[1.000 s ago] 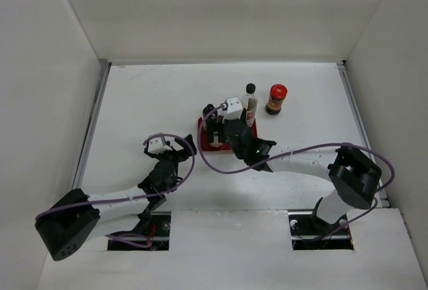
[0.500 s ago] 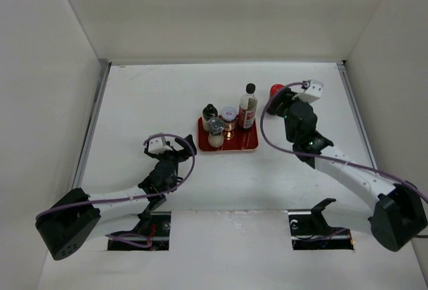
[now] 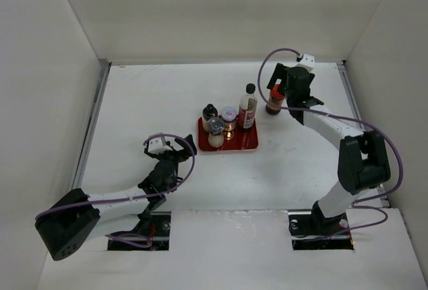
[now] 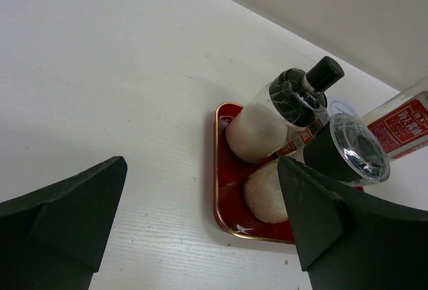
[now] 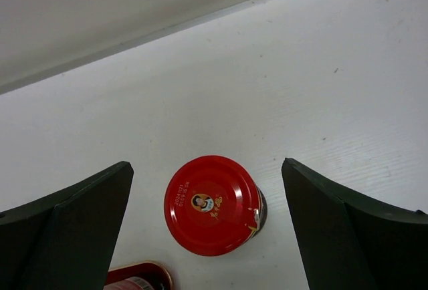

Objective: Organize the condiment bottles

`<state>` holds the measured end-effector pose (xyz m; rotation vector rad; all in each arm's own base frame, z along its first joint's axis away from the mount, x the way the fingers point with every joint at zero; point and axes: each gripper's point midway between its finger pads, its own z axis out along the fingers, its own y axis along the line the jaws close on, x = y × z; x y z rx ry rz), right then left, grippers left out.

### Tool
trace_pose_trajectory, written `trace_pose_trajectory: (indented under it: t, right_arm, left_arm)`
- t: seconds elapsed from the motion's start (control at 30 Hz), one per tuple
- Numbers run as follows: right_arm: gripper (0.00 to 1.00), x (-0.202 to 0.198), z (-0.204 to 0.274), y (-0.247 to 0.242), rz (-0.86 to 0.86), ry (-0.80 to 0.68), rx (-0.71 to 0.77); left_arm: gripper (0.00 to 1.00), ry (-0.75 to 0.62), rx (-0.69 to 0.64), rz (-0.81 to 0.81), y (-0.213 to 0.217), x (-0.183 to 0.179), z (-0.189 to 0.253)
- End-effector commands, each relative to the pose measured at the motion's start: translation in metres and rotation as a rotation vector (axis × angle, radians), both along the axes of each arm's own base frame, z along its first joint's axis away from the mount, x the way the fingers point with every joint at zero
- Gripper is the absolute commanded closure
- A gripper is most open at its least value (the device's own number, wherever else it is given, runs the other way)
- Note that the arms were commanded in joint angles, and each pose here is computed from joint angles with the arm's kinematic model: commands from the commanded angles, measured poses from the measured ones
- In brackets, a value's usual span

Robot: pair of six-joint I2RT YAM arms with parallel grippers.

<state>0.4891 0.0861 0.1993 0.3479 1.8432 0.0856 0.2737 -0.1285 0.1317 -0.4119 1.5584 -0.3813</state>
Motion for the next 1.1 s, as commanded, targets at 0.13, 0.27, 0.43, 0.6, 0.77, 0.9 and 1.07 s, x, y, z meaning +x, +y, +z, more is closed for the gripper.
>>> trace_pose_trajectory:
  t: [0.13, 0.27, 0.43, 0.6, 0.77, 0.9, 1.07]
  right_arm:
    - [0.0, 0.011, -0.021, 0.009, 0.061, 0.065, 0.019]
    - [0.0, 0.012, -0.039, 0.012, 0.069, 0.101, 0.028]
    - [0.18, 0.015, -0.039, 0.011, 0.054, 0.09, 0.028]
    - [0.41, -0.006, -0.003, -0.008, -0.025, -0.052, -0.009]
    - [0.42, -0.064, 0.012, 0.002, 0.0, -0.098, 0.02]
    - [0.42, -0.113, 0.018, 0.023, 0.066, -0.102, 0.012]
    - [0.41, -0.148, 0.036, 0.065, 0.21, -0.134, 0.027]
  left_arm:
    - [0.0, -0.042, -0.058, -0.005, -0.004, 0.001, 0.016]
    - [0.0, -0.032, -0.048, -0.007, -0.007, 0.003, 0.013]
    - [0.0, -0.035, -0.053, -0.01, -0.007, 0.003, 0.014]
    - [0.0, -0.042, -0.06, -0.013, -0.006, 0.001, 0.015]
    - [0.0, -0.038, -0.055, -0.016, -0.008, 0.002, 0.015]
    - [0.0, -0.036, -0.054, -0.011, -0.008, 0.003, 0.014]
    - [0.0, -0.041, -0.075, -0.011, -0.008, 0.003, 0.015]
